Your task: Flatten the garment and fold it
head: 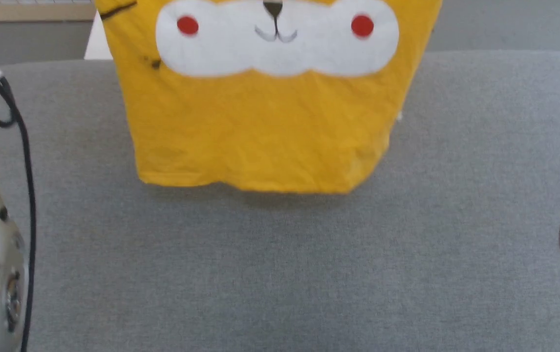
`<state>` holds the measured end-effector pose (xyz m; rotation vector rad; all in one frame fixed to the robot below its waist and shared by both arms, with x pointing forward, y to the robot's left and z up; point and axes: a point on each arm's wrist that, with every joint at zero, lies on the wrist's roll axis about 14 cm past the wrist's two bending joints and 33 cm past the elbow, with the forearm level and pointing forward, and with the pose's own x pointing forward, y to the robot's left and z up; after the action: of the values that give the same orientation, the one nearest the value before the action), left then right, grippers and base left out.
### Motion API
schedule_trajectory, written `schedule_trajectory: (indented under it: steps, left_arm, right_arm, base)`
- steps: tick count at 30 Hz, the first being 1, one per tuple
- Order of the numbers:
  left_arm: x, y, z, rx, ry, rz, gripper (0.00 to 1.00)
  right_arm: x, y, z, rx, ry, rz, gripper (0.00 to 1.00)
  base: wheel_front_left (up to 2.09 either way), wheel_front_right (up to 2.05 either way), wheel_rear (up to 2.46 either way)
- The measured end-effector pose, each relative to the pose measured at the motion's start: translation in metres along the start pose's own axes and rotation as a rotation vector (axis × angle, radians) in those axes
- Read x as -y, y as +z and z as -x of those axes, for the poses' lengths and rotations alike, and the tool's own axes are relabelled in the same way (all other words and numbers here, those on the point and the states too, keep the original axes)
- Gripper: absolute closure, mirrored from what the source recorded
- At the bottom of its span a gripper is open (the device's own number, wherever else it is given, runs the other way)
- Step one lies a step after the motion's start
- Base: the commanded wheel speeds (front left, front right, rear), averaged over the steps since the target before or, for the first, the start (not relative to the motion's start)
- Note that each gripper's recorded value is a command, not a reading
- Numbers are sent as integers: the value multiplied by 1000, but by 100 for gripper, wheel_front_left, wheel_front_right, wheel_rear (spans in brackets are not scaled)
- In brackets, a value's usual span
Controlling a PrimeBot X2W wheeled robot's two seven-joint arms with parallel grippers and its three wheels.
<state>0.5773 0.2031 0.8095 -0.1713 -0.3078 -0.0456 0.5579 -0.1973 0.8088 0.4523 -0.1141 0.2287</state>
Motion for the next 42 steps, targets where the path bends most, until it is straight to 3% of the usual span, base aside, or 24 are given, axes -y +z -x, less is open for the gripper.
schedule_trajectory:
  steps: [4, 8, 13, 24, 29, 34, 42]
  left_arm:
    - [0, -8, -25, -4, 16, -26, 100]
    - [3, 7, -50, 114, 19, -41, 100]
    - [2, -4, -73, 204, 18, -26, 100]
    - [-30, -157, -90, 1, 69, 36, 100]
    - [-39, -210, -67, -99, 84, 116, 100]
    - [-39, -226, -36, -138, 66, 179, 100]
    - [-36, -236, 52, -218, 52, 210, 100]
  right_arm:
    - [-2, 14, -25, 55, -11, 26, 100]
    - [-2, 25, -52, 131, -9, 39, 100]
    - [7, 15, -87, 186, -11, 35, 100]
    - [56, -111, -141, 12, -56, 4, 100]
    - [74, -162, -135, -68, -70, -54, 100]
    - [84, -186, -108, -116, -80, -94, 100]
    - [79, -223, -22, -214, -66, -212, 100]
  base:
    - [0, 0, 0]
    - [0, 0, 0]
    - [0, 0, 0]
    - [0, 0, 0]
    - [0, 0, 0]
    - [0, 0, 0]
    - [0, 0, 0]
